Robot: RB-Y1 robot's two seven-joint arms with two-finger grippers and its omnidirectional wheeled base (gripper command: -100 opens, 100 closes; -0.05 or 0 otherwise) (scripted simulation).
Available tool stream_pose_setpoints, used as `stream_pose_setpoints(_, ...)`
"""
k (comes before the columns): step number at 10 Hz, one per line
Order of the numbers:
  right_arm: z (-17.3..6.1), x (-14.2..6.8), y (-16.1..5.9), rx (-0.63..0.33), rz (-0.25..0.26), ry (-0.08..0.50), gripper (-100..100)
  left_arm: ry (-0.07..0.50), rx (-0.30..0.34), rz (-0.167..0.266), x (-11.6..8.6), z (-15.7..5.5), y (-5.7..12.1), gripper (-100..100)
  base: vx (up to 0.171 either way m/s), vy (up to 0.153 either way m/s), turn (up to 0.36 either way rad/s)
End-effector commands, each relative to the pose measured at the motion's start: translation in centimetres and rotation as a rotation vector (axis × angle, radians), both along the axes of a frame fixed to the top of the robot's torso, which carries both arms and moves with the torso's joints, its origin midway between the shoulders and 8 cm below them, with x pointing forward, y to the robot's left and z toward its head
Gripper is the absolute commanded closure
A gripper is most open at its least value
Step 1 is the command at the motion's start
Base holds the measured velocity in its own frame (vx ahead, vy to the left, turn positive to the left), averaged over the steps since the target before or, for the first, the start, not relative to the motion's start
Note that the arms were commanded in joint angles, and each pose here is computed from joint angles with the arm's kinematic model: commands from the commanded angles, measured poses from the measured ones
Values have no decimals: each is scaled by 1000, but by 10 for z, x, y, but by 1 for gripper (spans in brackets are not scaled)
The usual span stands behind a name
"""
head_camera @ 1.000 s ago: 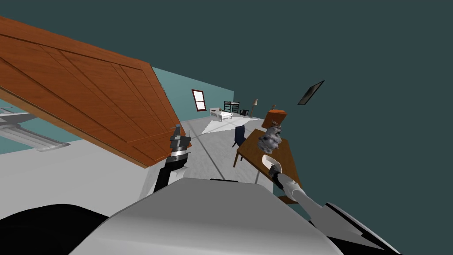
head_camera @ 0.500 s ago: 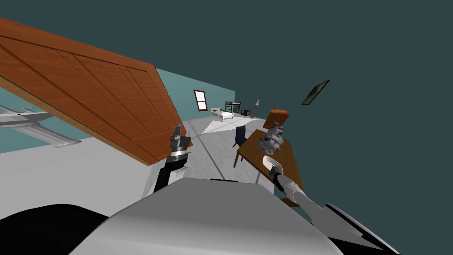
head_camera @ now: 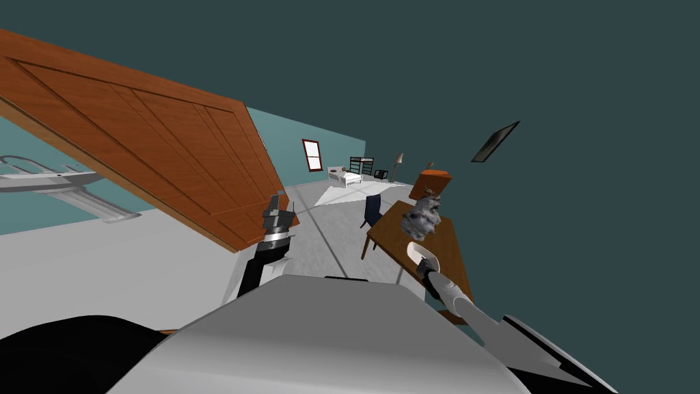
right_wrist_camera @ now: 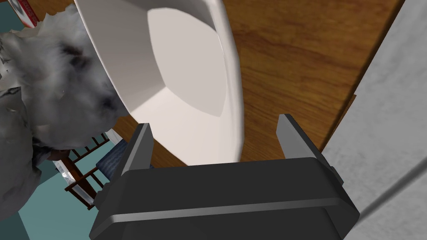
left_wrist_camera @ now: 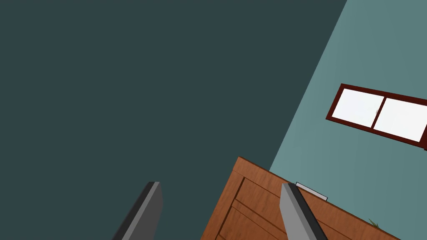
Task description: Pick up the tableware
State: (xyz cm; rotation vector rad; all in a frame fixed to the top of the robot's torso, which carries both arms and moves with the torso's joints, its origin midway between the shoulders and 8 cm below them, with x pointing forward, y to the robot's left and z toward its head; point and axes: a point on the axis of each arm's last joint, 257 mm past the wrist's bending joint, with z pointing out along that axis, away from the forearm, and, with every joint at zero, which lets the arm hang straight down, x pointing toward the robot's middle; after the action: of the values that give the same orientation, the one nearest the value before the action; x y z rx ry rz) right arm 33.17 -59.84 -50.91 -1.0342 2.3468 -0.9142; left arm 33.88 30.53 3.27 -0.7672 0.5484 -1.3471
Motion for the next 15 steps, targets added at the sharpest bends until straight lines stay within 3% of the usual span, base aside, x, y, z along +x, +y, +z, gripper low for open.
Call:
stream_pose_setpoints(1, -2, -4, -1, 0, -9, -1, -100, 0, 0, 0, 0, 0, 0, 0, -5, -16, 57)
stream_pose_setpoints(6, -3, -9, -2, -1, -23, -5, -100, 0, 0, 0, 0, 0, 0, 0, -2, -19, 49)
stream_pose_setpoints(7, -3, -9, -2, 0, -25, -7, 100, 0, 0, 0, 0, 0, 0, 0, 0, 0, 0)
stream_pose_setpoints(11, -4, -10, -2, 1, -24, -5, 100, 0, 0, 0, 0, 0, 0, 0, 0, 0, 0)
stream_pose_setpoints(12, -4, -10, -2, 1, -24, -5, 0, 0, 0, 0, 0, 0, 0, 0, 0, 0, 0)
stream_pose_setpoints(13, -3, -7, -2, 2, -20, -5, 100, 0, 0, 0, 0, 0, 0, 0, 2, 13, -81)
stream_pose_setpoints(15, 0, 0, 0, 9, -10, -5, 100, 0, 0, 0, 0, 0, 0, 0, 6, 32, -109)
